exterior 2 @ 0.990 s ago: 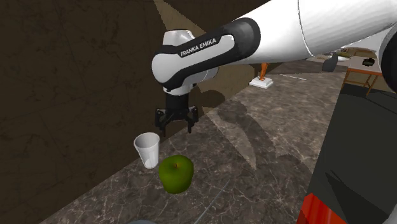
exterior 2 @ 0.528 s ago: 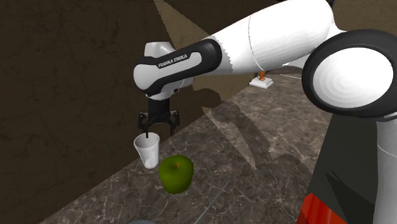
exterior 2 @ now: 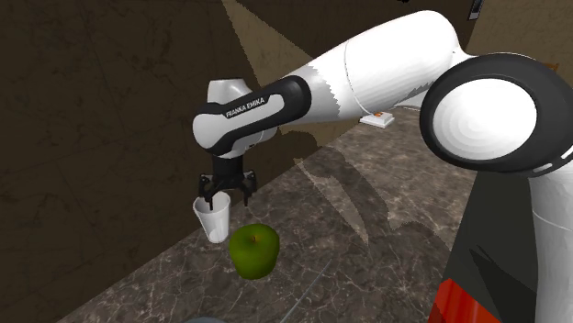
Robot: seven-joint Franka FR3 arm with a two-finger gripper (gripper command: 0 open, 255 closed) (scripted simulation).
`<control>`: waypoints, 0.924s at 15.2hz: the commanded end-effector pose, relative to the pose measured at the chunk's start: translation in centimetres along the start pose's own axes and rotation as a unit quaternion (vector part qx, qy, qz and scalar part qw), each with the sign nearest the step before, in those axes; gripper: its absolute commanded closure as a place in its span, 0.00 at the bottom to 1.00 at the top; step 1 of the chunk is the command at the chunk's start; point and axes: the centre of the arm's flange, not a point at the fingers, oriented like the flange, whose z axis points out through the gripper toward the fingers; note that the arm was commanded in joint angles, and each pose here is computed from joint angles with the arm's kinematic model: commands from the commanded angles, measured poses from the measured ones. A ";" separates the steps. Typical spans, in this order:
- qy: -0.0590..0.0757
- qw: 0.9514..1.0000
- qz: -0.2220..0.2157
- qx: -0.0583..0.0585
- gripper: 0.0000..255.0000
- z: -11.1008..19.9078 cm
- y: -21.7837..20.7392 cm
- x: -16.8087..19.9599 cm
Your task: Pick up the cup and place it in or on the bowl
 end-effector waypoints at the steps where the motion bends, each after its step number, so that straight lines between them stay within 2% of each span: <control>1: 0.000 1.000 0.000 0.000 0.00 0.2 0.0 0.0; 6: 0.000 1.000 0.000 0.000 0.00 0.2 0.0 0.0; 7: 0.000 1.000 0.000 0.000 1.00 0.2 0.0 0.0; 14: 0.000 1.000 0.000 0.000 1.00 0.2 0.0 0.0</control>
